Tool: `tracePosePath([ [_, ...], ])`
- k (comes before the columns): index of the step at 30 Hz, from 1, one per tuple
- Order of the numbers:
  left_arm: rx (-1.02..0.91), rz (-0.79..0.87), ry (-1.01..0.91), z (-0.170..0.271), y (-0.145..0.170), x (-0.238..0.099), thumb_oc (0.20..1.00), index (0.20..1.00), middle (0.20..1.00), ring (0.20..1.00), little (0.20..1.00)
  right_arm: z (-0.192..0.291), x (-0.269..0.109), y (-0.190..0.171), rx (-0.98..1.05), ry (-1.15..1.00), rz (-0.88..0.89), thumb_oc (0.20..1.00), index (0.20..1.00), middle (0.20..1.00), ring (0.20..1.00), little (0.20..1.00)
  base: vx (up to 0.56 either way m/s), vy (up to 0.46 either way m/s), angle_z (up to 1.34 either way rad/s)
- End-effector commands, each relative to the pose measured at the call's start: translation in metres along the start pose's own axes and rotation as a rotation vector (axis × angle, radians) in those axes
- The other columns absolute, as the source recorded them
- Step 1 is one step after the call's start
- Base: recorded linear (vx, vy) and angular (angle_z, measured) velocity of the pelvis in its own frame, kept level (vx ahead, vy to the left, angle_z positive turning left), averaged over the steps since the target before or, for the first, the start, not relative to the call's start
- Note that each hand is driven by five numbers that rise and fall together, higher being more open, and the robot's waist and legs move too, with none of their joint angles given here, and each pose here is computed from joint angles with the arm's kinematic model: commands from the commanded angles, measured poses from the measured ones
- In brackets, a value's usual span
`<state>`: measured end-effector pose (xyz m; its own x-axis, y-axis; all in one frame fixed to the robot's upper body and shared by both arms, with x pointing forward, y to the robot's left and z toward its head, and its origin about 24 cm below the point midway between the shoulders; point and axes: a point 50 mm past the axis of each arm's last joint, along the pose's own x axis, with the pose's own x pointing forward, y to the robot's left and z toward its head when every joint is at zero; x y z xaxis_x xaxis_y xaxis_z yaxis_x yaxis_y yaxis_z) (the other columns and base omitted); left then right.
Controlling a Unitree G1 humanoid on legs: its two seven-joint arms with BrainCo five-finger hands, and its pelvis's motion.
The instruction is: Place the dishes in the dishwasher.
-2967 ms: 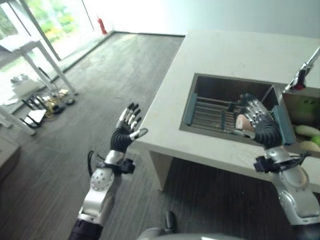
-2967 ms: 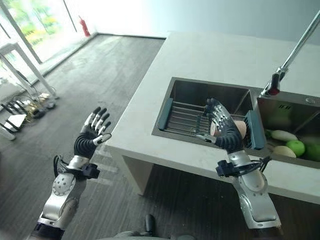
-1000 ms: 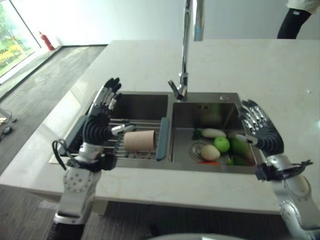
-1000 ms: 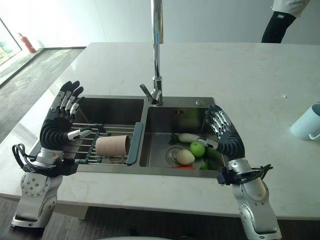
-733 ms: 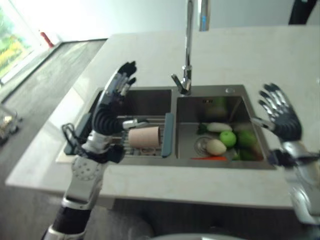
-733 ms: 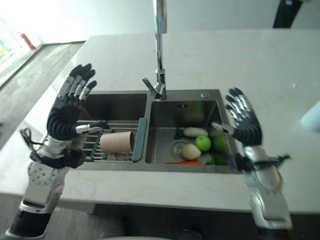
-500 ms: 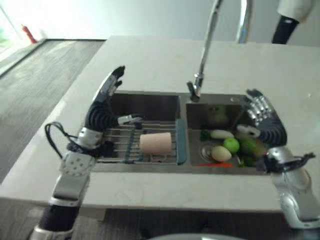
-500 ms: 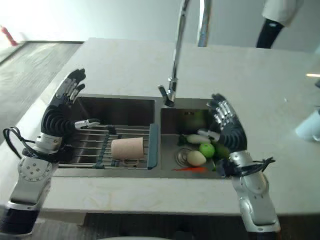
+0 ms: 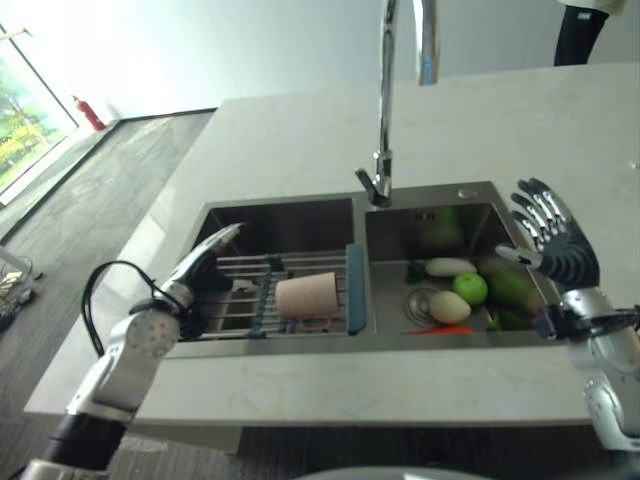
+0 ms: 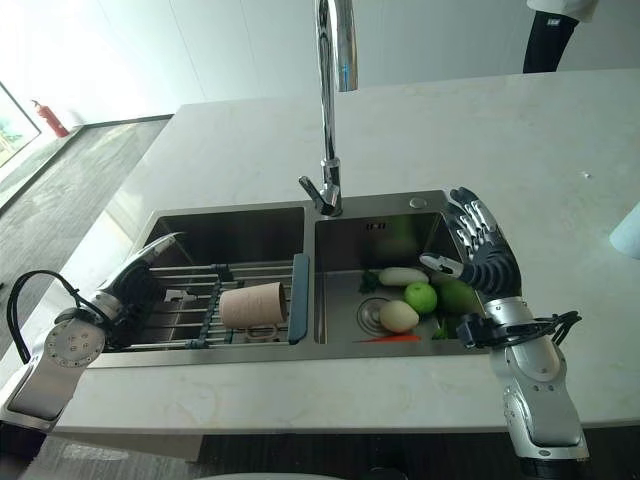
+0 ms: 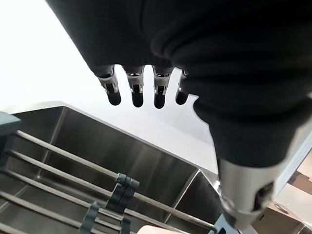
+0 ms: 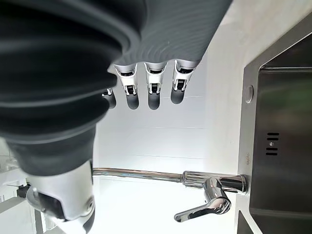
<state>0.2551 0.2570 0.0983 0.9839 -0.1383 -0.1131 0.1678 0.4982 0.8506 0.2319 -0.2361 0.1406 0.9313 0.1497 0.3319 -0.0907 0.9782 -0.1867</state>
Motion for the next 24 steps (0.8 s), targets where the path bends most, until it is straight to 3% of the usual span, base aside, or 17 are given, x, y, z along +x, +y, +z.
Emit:
tracePosePath([
  [1,0.135,0.078,-0.012,0.010,0.035,0.015,1.000,1.000,1.000,1.000,1.000,0.029,0.016,0.001,-0.017,-0.152,0.047,1.000,1.000,1.000,1.000,1.000,0.02,0.026,-0.13],
  [24,0.204,-0.128,0.072,0.008,-0.002,0.037,1.000,1.000,1.000,1.000,1.000,0.028,0.021,0.003,-0.031,-0.135,0.112,1.000,1.000,1.000,1.000,1.000,0.01,0.002,-0.05],
])
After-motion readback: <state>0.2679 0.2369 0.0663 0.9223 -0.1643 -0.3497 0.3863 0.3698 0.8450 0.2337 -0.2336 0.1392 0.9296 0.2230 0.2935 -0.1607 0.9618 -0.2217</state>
